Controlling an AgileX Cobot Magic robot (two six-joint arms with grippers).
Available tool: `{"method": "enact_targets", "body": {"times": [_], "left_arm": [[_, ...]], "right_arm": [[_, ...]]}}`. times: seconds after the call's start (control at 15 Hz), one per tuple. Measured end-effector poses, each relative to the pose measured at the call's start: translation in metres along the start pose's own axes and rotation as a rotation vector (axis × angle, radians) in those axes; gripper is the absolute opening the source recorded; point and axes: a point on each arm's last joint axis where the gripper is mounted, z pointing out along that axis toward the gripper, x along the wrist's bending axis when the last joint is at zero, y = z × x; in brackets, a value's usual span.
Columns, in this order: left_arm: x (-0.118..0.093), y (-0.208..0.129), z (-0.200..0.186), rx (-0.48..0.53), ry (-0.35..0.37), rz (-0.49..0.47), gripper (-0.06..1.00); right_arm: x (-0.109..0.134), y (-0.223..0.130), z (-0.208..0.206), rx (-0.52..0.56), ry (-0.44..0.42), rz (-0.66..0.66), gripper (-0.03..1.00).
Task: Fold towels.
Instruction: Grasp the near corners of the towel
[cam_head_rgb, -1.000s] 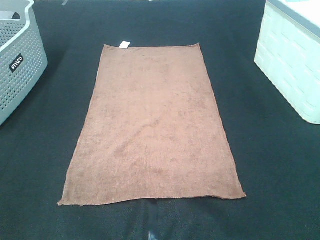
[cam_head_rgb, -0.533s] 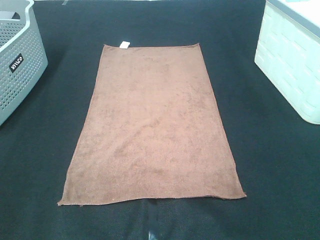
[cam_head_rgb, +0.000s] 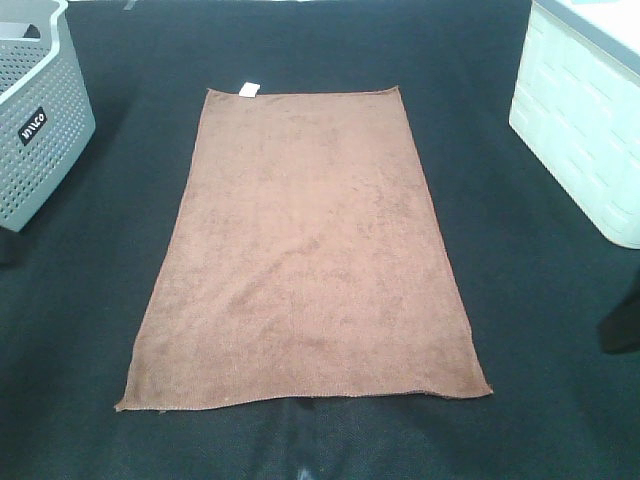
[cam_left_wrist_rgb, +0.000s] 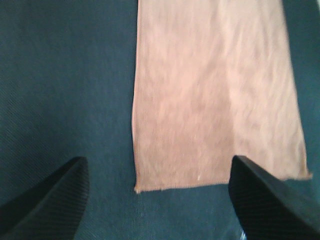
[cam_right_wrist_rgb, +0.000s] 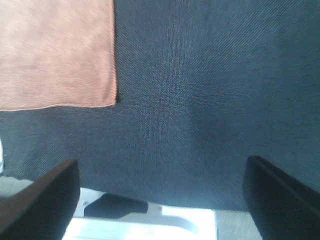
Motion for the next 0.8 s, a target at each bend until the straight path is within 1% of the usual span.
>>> {"method": "enact_targets", "body": {"times": [0.07, 0.2, 0.33, 0.4, 0.47, 0.6, 0.8], "left_arm": [[0.000, 0.000, 0.000, 0.000, 0.000, 0.000, 0.74], [0.010, -0.001, 0.035, 0.129, -0.011, -0.042, 0.74], [0.019, -0.006, 0.065, 0.220, -0.030, -0.077, 0.74], [0.024, -0.009, 0.082, 0.258, -0.056, -0.109, 0.74], [0.028, -0.012, 0.094, 0.282, -0.076, -0.107, 0.74], [0.035, -0.018, 0.113, 0.310, -0.091, -0.121, 0.74], [0.044, -0.027, 0.133, 0.341, -0.112, -0.142, 0.74]], "right_arm": [[0.000, 0.000, 0.000, 0.000, 0.000, 0.000, 0.83], [-0.001, 0.013, 0.022, 0.041, 0.030, 0.009, 0.83], [0.001, 0.023, 0.041, 0.061, 0.086, 0.024, 0.83], [0.002, 0.028, 0.056, 0.084, 0.135, 0.028, 0.83], [0.003, 0.031, 0.066, 0.103, 0.167, 0.029, 0.83], [0.005, 0.034, 0.085, 0.142, 0.239, 0.031, 0.83], [0.008, 0.039, 0.104, 0.143, 0.322, 0.019, 0.82]]}}
